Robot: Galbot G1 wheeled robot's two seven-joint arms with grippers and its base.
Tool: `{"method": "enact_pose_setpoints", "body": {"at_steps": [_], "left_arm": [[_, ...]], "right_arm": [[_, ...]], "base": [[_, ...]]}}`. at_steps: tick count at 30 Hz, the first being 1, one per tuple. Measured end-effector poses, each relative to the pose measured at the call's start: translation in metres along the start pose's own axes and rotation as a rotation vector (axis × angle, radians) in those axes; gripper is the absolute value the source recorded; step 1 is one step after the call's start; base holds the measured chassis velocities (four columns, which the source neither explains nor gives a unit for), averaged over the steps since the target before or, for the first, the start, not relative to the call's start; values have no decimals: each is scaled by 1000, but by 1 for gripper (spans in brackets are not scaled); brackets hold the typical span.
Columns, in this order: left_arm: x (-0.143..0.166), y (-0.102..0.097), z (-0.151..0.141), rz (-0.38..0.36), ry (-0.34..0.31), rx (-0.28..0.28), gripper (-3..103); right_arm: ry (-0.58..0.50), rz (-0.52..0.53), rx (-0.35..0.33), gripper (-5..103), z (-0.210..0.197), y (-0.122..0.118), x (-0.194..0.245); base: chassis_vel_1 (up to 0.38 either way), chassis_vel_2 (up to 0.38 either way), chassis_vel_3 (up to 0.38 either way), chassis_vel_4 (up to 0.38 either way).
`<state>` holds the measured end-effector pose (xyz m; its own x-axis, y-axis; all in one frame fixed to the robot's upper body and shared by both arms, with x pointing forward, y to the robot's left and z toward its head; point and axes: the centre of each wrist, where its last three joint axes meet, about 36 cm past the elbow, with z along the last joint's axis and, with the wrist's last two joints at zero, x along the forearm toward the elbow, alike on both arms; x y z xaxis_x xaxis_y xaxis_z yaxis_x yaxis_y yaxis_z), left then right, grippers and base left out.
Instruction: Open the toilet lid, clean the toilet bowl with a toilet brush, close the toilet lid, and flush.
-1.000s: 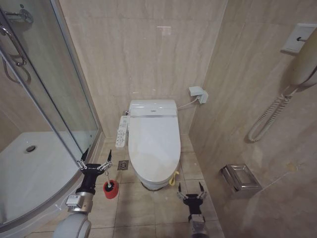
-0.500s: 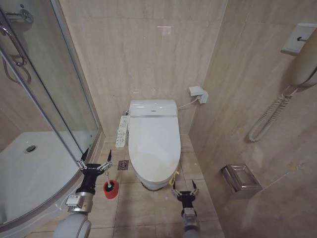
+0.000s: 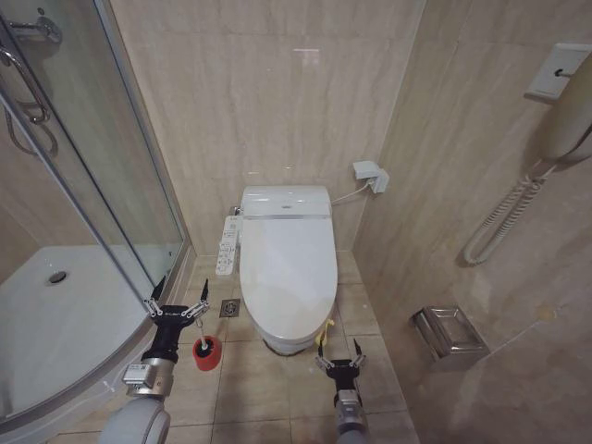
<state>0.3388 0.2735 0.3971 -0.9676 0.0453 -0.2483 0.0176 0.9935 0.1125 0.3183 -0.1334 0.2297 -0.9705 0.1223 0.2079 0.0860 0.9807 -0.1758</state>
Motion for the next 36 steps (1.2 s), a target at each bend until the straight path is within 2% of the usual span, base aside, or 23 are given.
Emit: {"method": "enact_pose_setpoints", "body": {"at_steps": [7,17,24,25,31,32,36], "left_arm": [[0,0,0,0,0,0,100],[0,0,0,0,0,0,100],[0,0,0,0,0,0,100],[0,0,0,0,0,0,100],[0,0,0,0,0,0,100],[0,0,0,0,0,0,100],[0,0,0,0,0,0,100]], "right_arm": [[-15,27,21,100,8,4,-26],[-1,61,79,100,25,-6,-50],[-6,68,76,100,25,-5,-55],[-9,68,73,90,24,-4,-55],[-14,53,64,90,22,-3,-56],[-15,52,64,63,22,-3,-56],[-16,50,65,63,24,-3,-56]], "base": [[0,0,0,0],[0,0,0,0],[0,0,0,0],[0,0,0,0],[0,0,0,0],[0,0,0,0],[0,0,0,0]]}}
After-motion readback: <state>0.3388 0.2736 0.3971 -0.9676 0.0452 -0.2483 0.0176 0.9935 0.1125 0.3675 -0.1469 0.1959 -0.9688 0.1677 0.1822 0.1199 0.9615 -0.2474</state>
